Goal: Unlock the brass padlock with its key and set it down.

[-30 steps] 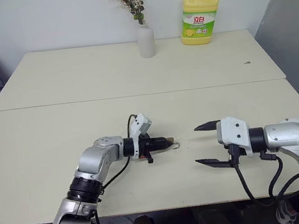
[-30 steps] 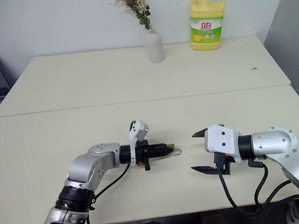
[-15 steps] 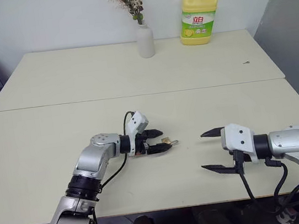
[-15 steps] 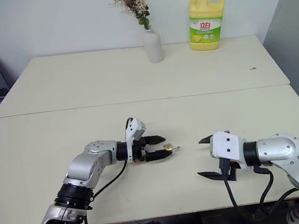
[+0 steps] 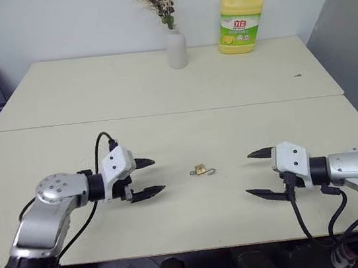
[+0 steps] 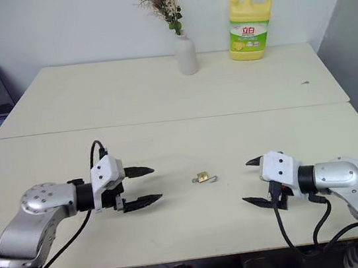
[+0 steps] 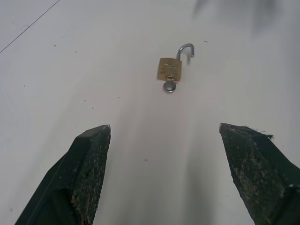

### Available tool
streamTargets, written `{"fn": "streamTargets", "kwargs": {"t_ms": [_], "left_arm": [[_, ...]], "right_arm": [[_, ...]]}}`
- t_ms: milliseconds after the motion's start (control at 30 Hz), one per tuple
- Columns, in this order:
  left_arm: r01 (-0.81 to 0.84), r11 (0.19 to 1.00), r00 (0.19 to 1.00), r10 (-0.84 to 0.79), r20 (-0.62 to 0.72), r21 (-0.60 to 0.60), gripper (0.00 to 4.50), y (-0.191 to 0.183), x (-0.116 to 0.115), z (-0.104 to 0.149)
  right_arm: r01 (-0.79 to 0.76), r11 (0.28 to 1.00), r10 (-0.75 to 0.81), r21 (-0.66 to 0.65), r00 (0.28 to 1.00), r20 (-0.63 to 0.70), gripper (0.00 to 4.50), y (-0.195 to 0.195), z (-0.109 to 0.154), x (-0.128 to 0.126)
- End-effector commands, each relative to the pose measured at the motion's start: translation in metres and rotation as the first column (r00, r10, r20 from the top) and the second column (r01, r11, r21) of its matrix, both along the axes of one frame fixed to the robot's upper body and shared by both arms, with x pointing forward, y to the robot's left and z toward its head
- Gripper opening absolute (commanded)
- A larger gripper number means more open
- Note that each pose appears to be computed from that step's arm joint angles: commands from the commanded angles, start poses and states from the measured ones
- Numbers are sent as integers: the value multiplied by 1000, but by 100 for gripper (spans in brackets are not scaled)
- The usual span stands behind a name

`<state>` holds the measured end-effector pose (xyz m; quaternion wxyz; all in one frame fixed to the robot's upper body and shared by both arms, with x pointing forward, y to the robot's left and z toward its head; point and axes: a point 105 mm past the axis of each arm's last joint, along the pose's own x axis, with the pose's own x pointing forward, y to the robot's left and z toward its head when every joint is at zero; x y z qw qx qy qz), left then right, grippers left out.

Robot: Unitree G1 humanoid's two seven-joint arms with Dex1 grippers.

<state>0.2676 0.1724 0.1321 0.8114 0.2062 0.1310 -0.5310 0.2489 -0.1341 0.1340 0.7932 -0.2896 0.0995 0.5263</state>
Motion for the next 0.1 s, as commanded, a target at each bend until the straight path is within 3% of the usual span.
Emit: {"fn": "streamTargets", "kwargs": {"t_ms": [33, 100], "left_arm": [[-8, 1000, 999, 8, 32, 5, 390, 1, -8, 12], [-15, 1000, 999, 14, 40, 17, 390, 2, -8, 11]], "right_arm": [[-45, 999, 44, 23, 998, 41, 450, 3, 12, 2], [-54, 998, 53, 21, 998, 41, 450, 4, 12, 3]]}}
